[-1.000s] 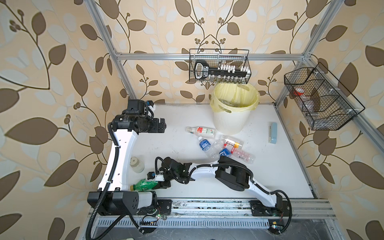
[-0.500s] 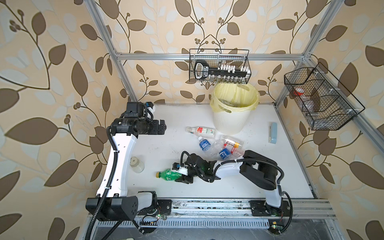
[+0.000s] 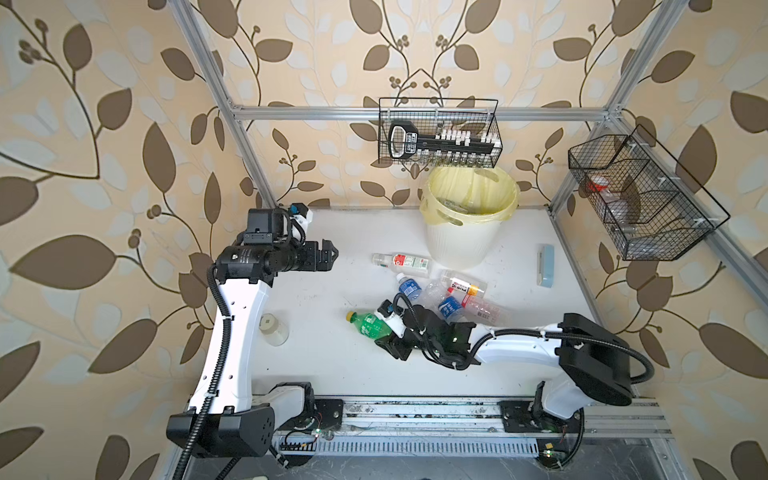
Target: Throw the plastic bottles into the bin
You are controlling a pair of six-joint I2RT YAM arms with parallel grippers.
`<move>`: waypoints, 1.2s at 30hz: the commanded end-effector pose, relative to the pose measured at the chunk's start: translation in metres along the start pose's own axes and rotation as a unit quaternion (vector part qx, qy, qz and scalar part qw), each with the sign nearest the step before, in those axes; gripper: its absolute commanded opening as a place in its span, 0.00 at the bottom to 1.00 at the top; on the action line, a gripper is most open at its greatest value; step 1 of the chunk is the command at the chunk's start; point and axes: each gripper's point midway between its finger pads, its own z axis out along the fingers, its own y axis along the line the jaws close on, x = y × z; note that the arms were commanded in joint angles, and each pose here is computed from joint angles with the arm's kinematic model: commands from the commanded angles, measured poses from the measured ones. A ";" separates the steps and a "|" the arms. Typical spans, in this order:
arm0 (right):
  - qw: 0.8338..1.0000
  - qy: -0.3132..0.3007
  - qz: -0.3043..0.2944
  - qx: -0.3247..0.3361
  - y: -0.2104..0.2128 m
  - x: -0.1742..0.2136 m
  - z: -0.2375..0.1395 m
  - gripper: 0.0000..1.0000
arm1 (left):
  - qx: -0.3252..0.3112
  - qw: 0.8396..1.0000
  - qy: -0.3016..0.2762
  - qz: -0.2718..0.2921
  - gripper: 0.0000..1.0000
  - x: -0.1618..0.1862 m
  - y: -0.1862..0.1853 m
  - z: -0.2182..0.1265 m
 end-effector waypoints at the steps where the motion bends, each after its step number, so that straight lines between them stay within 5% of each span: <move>1: 0.995 0.016 0.053 0.078 -0.030 0.010 -0.026 0.19 | 0.032 0.999 -0.020 0.007 0.99 -0.008 -0.010 -0.001; 10: 0.965 -0.090 0.180 0.168 -0.094 -0.028 -0.136 0.20 | 0.053 0.999 -0.006 0.013 0.99 -0.010 -0.005 0.030; 18: 0.945 -0.150 0.204 0.209 -0.137 -0.078 -0.223 0.21 | 0.092 0.995 -0.021 0.017 0.99 -0.027 -0.009 0.056; 36: 0.897 -0.222 0.263 0.279 -0.185 -0.087 -0.278 0.19 | 0.125 0.992 0.005 0.011 0.99 0.014 -0.011 0.079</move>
